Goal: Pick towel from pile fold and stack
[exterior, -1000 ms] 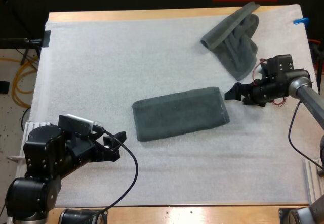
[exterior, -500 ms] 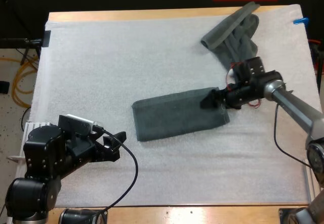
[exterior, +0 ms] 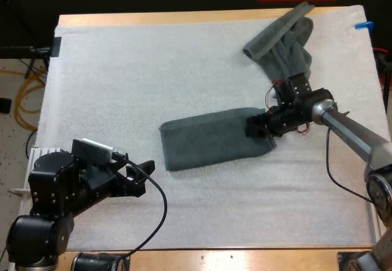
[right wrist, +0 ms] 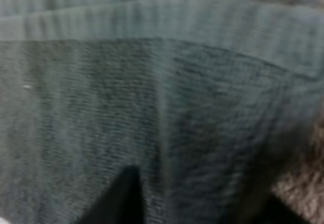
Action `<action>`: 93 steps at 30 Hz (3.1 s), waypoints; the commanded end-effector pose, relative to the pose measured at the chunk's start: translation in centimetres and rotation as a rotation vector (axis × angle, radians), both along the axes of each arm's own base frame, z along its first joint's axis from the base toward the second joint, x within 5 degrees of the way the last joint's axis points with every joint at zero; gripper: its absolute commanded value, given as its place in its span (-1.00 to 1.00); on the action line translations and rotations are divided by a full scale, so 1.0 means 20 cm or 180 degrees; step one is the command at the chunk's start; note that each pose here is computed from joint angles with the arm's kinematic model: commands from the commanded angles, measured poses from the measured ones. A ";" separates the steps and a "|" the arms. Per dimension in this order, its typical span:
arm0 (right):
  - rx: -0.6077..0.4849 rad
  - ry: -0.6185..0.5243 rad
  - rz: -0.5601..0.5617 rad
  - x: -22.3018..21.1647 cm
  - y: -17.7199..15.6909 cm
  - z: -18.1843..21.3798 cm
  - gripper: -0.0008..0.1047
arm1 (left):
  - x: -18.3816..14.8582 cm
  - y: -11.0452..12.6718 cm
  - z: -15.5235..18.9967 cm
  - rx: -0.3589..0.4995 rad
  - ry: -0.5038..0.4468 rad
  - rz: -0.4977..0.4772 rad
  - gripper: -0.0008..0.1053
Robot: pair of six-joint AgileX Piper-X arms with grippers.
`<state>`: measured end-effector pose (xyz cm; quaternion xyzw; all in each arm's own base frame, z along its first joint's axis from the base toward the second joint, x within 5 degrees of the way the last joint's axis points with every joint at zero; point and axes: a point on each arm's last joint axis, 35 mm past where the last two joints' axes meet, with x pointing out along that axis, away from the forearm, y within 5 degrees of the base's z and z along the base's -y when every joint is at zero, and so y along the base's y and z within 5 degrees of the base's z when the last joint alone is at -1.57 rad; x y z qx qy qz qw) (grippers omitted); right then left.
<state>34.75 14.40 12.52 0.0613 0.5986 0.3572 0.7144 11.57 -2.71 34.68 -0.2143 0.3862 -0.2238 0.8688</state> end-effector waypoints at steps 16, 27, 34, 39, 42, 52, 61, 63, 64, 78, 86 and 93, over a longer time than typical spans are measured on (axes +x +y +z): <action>-0.2829 -0.1397 0.0181 -0.06 -0.17 0.37 -0.97 | 0.00 0.00 0.02 -0.0080 -0.0025 -0.0042 0.26; -0.2255 -0.1377 0.0336 -0.12 -0.05 0.40 -0.97 | 0.00 0.00 0.02 -0.0080 -0.0025 -0.0042 0.26; -0.1216 -0.1155 0.0199 -0.19 0.18 0.40 -0.97 | 0.00 0.00 0.02 -0.0080 -0.0025 -0.0042 0.26; -0.0610 -0.0840 -0.0083 -0.17 0.27 0.35 -0.97 | 0.00 0.00 0.02 -0.0101 -0.0023 -0.0066 0.26; -0.0344 -0.0607 -0.0226 -0.16 0.29 0.31 -0.97 | -0.01 -0.01 0.02 -0.0132 -0.0021 -0.0101 0.26; -0.0120 -0.0219 -0.0118 -0.16 0.35 0.18 -0.68 | -0.01 -0.01 0.02 -0.0132 -0.0021 -0.0101 0.26; 0.0267 -0.0411 0.0365 -0.18 0.37 0.31 0.68 | -0.01 -0.01 0.02 -0.0132 -0.0021 -0.0101 0.26; 0.0275 -0.0580 0.0369 -0.19 0.36 0.39 0.67 | -0.01 -0.01 0.02 -0.0132 -0.0021 -0.0101 0.26; 0.0269 -0.0634 0.0358 -0.19 0.36 0.41 0.67 | -0.01 -0.01 0.02 -0.0132 -0.0021 -0.0101 0.26; 0.0337 -0.0744 0.0317 -0.24 0.33 0.56 0.67 | 0.00 -0.01 -0.06 -0.0120 0.0124 -0.0092 0.26; 0.0045 -0.1279 0.0438 -0.37 0.22 0.81 0.67 | 0.04 -0.01 -0.06 -0.0142 0.0121 -0.0073 0.32; -0.0227 -0.1869 0.0439 -0.60 0.05 1.11 0.67 | 0.24 -0.03 -0.14 -0.0262 0.0401 0.0011 0.43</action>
